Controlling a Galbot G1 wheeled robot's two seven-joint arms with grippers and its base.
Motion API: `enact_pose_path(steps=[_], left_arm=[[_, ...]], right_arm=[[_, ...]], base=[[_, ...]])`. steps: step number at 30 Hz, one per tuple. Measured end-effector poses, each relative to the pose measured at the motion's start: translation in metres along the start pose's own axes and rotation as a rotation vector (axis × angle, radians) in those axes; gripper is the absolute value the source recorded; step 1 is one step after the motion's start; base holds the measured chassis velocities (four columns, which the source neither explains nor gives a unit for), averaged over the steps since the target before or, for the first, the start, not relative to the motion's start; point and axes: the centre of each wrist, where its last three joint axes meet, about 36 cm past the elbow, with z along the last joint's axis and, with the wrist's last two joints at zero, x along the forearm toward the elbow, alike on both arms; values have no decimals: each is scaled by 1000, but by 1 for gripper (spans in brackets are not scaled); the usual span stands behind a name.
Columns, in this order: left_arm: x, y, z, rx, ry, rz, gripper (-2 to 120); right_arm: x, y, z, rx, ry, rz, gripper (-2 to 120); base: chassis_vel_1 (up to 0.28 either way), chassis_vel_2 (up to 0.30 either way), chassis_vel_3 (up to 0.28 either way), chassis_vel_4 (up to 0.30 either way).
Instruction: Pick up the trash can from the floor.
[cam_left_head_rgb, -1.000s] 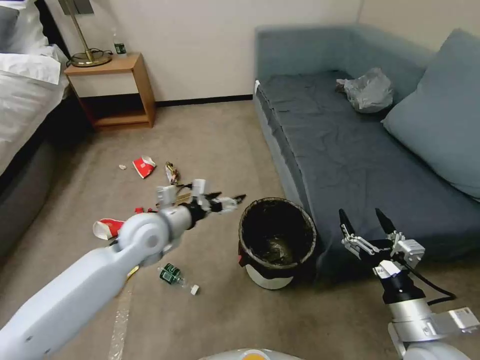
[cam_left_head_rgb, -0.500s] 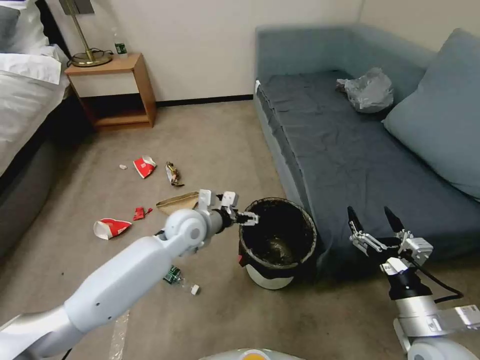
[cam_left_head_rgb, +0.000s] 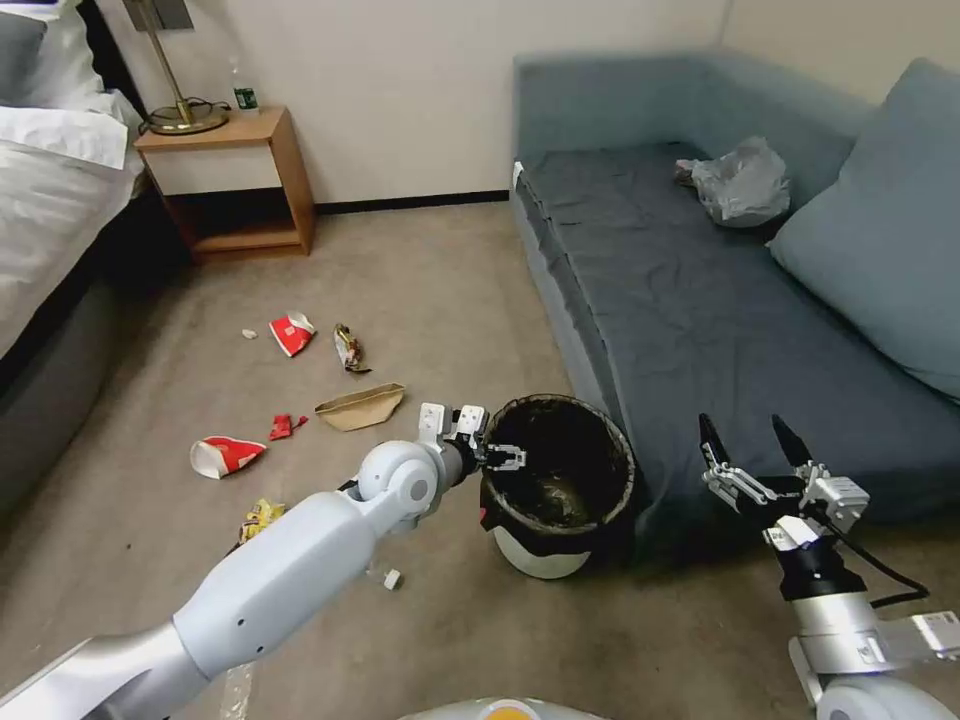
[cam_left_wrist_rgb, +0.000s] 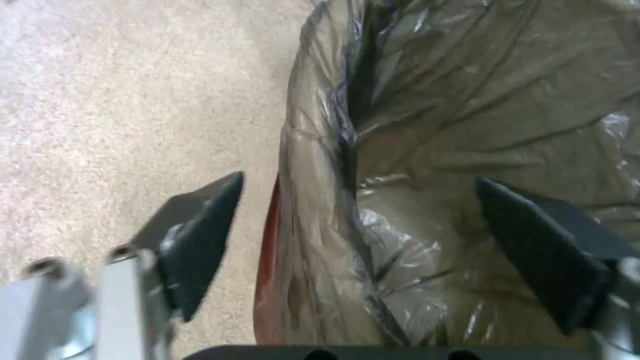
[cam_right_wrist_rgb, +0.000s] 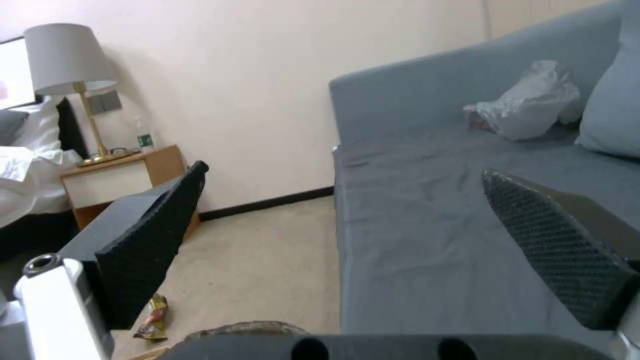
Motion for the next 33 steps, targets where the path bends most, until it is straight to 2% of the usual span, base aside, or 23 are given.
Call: enact_pose_path(steps=[4, 7, 9, 12, 14, 17, 19, 20, 22, 33], left_arm=[[-1, 0, 4, -1, 5, -4, 67], [0, 1, 4, 0, 5, -6, 62], [1, 4, 3, 5, 1, -10, 49], [2, 6, 2, 7, -1, -12, 42], [3, 9, 2, 9, 0, -18, 30], [3, 9, 3, 9, 1, -19, 24], [4, 10, 3, 10, 1, -20, 13], [4, 10, 3, 10, 1, -20, 13], [5, 10, 2, 12, -1, -22, 5], [9, 14, -1, 24, -13, -28, 3]], right_arm=[[0, 0, 0, -1, -2, 2, 100], [0, 0, 0, -2, -2, 3, 100], [0, 1, 1, -5, -2, 6, 100], [0, 2, 1, -7, -2, 7, 100], [0, 2, 1, -7, -3, 7, 100], [1, 3, 0, -7, -3, 7, 100], [1, 2, 0, -6, -3, 8, 100], [1, 2, 0, -6, -3, 8, 100], [1, 2, 0, -5, -3, 8, 100], [1, 3, 0, -5, -3, 7, 100]], base=[[0, 0, 0, 0], [0, 0, 0, 0], [0, 0, 0, 0], [0, 0, 0, 0], [0, 0, 0, 0], [0, 0, 0, 0], [0, 0, 0, 0], [0, 0, 0, 0], [0, 0, 0, 0], [0, 0, 0, 0]])
